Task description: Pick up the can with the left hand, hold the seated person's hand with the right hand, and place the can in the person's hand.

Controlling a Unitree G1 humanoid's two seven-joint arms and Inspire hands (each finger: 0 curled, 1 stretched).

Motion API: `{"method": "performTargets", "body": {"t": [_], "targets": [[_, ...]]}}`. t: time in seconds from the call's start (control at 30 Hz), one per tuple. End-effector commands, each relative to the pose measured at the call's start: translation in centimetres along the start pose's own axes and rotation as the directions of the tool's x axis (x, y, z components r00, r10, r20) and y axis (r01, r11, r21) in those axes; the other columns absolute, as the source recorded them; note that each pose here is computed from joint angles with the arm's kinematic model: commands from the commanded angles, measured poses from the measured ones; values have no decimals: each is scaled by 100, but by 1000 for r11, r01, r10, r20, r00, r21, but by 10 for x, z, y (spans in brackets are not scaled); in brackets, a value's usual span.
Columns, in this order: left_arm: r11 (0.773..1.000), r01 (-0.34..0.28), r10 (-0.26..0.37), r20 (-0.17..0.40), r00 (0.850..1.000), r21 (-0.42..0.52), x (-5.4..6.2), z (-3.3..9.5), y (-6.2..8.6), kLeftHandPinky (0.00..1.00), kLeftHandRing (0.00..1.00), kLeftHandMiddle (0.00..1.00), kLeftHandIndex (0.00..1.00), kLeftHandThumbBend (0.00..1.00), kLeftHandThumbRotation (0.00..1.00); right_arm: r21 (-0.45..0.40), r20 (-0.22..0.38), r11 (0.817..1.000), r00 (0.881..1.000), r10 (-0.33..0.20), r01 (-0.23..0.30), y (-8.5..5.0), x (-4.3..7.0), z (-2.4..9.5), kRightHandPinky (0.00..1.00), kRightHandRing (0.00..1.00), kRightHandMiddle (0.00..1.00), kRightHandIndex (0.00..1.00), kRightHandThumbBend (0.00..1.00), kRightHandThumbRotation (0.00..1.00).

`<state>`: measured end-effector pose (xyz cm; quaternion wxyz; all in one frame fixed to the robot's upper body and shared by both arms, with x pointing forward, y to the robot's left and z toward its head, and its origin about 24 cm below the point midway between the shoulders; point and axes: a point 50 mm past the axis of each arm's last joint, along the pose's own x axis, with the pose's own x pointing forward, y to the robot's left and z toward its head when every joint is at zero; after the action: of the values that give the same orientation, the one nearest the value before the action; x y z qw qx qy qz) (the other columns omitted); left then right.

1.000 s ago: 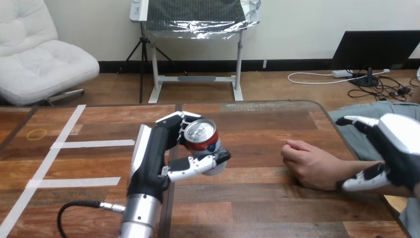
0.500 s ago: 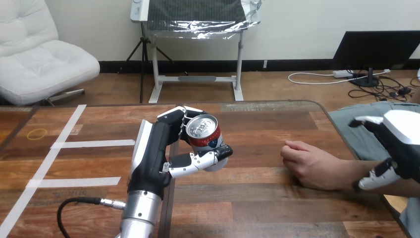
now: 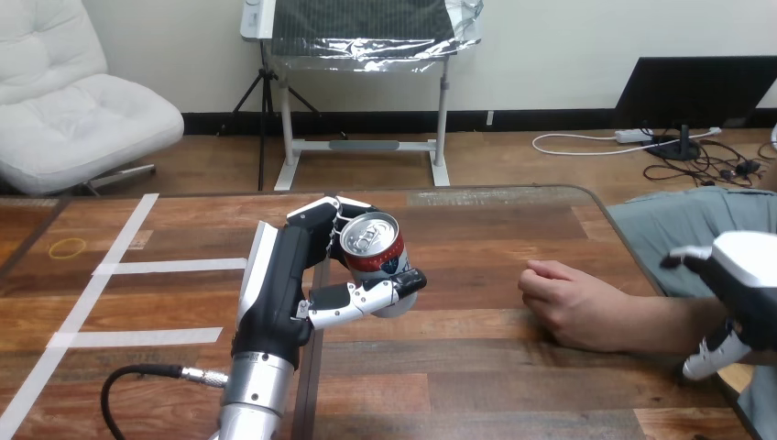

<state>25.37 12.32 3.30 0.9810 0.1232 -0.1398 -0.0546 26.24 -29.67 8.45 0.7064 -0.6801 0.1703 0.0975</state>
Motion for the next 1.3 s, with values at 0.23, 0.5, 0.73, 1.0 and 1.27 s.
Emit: {"method": "performTargets", "body": {"t": [0.23,0.5,0.73,1.0,1.27], "targets": [[999,-36,35,152,988,4,21,27,9,42,43,46,52,60,0,-110,0,994,1000,-18,18,-35,13,5,91,94,92,88,84,4],[999,-35,34,153,988,2,21,27,9,42,43,46,52,59,0,-134,-26,991,999,26,-30,-35,19,6,93,95,93,89,82,7],[999,-36,35,154,987,-1,22,28,9,42,43,46,52,59,0,-156,-41,986,997,59,-65,-32,27,7,93,95,93,89,81,8],[999,-32,32,153,988,-2,22,28,9,43,43,46,52,59,0,-186,-50,978,995,82,-90,-30,34,9,92,94,92,88,80,11],[1000,-30,30,152,988,-1,22,28,8,43,43,47,52,59,0,-190,-71,975,992,101,-113,-27,43,11,92,93,92,87,76,12]]}}
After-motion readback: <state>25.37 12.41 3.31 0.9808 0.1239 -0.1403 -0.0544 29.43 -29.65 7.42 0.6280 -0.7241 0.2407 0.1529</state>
